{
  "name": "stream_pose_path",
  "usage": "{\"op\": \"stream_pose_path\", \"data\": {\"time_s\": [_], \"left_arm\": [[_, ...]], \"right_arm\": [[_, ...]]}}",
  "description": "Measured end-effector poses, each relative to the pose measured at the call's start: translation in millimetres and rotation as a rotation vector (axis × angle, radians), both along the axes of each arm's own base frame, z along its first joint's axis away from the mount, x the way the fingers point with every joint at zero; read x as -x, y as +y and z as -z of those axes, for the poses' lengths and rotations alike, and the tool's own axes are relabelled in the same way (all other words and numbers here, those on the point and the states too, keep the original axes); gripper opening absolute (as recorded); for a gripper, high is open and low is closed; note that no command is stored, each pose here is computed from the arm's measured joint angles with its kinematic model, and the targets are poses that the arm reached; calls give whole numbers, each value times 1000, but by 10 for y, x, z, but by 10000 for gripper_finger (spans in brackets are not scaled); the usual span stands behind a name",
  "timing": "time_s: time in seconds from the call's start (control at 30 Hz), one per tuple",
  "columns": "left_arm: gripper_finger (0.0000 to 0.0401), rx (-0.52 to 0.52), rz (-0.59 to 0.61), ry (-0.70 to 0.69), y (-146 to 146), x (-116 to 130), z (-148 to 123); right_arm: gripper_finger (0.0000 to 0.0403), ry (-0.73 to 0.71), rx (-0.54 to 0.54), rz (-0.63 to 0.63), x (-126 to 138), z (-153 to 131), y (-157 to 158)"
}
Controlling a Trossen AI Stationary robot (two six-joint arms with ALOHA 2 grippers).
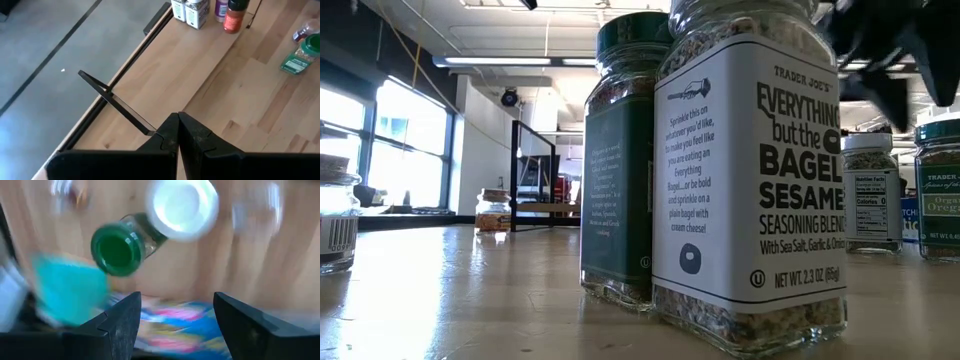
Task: Shelf spices
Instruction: Put the white seasoning bottle on the shelf aligned with the other white seasoning bottles
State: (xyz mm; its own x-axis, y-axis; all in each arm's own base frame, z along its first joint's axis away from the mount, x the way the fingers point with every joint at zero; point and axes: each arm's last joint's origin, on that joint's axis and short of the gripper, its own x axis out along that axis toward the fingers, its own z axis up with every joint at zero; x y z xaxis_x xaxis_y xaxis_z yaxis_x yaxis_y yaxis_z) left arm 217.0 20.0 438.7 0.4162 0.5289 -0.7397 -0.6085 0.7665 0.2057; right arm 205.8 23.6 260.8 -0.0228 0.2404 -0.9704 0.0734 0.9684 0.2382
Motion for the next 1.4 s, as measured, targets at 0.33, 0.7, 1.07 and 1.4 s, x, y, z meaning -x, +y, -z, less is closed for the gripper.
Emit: {"op": "stream_pose_path", "data": {"time_s": [0.33, 0.7, 1.07, 1.4], "left_arm": [[3, 16, -22, -25, 0, -7, -4], [3, 2, 6, -6, 1, -7, -3], [3, -13, 47, 21, -1, -8, -2], [3, 9, 61, 20, -8, -10, 1]], "right_arm": [[244, 15, -199, 879, -24, -109, 8], [298, 66, -105, 1170, -48, -55, -50], [300, 167, -68, 1319, -358, 253, -2], [299, 245, -22, 1363, -463, 439, 86]]}}
